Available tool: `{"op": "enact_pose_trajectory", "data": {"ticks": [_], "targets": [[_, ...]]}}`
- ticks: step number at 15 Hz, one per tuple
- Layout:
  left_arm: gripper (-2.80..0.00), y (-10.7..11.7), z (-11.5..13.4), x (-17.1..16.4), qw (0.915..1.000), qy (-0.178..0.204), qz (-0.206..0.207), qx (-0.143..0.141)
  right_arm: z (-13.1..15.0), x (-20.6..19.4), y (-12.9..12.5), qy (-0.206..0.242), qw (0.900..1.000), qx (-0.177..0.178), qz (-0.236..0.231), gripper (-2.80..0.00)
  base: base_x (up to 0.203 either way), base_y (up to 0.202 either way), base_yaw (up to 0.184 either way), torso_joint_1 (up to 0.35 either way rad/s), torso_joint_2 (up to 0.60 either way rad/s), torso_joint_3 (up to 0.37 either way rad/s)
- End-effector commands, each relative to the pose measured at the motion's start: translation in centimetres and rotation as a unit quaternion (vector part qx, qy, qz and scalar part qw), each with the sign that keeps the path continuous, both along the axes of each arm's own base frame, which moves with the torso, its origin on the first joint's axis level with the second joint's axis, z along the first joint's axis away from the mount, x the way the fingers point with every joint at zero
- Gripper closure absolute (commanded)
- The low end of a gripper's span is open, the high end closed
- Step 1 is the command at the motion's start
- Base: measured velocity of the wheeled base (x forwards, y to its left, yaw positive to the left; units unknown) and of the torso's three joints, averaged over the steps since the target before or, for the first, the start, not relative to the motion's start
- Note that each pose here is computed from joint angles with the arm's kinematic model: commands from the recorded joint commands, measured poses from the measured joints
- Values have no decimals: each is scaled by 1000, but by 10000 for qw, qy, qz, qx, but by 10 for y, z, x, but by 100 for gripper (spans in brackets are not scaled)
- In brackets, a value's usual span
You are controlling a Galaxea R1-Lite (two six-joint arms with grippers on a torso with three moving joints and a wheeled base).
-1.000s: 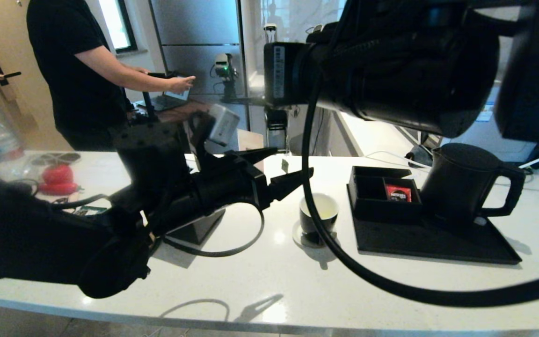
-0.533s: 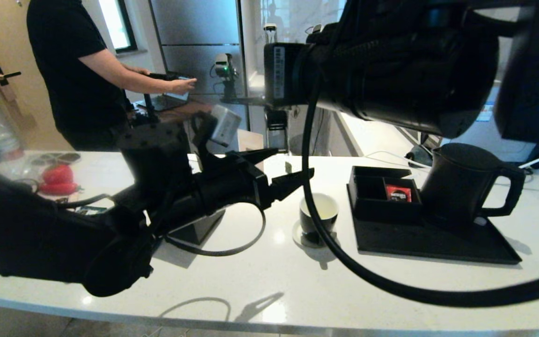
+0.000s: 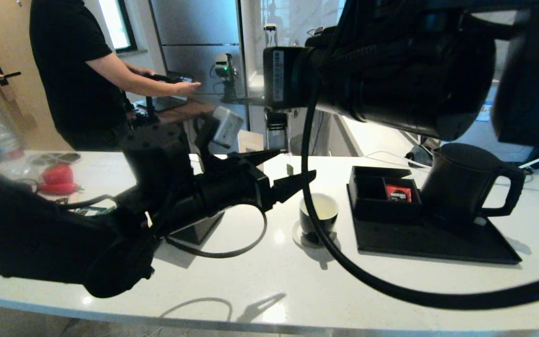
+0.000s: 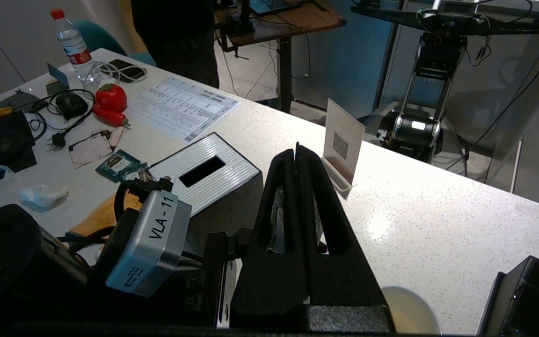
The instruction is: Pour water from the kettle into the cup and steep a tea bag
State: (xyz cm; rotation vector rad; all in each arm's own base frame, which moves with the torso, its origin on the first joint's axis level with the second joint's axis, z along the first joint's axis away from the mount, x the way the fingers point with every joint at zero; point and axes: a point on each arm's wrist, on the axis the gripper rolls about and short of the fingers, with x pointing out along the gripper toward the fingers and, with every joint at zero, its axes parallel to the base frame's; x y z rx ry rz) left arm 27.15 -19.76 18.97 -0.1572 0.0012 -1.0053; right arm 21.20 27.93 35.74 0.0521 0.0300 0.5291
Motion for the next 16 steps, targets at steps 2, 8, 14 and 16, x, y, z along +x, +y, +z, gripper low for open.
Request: {"op": "enact_pose_trajectory", "data": {"ticks": [2, 8, 14, 16], "targets": [[0, 0, 0, 0, 10000, -20, -17, -19, -1, 1, 1, 10, 10000, -13, -11, 0, 0, 0, 0, 0, 0, 0], [0, -2, 0, -1, 10000, -8, -33, -21, -4, 2, 2, 52, 10000, -11, -11, 0, 0, 0, 0, 0, 0, 0], [0, 0, 2, -2, 10000, -41, -2, -37, -4, 2, 2, 52, 10000, -11, -11, 0, 0, 0, 0, 0, 0, 0], [0, 0, 3, -3, 10000, -40, 6, -38, -4, 2, 2, 59, 10000, -20, -11, 0, 0, 0, 0, 0, 0, 0]]}}
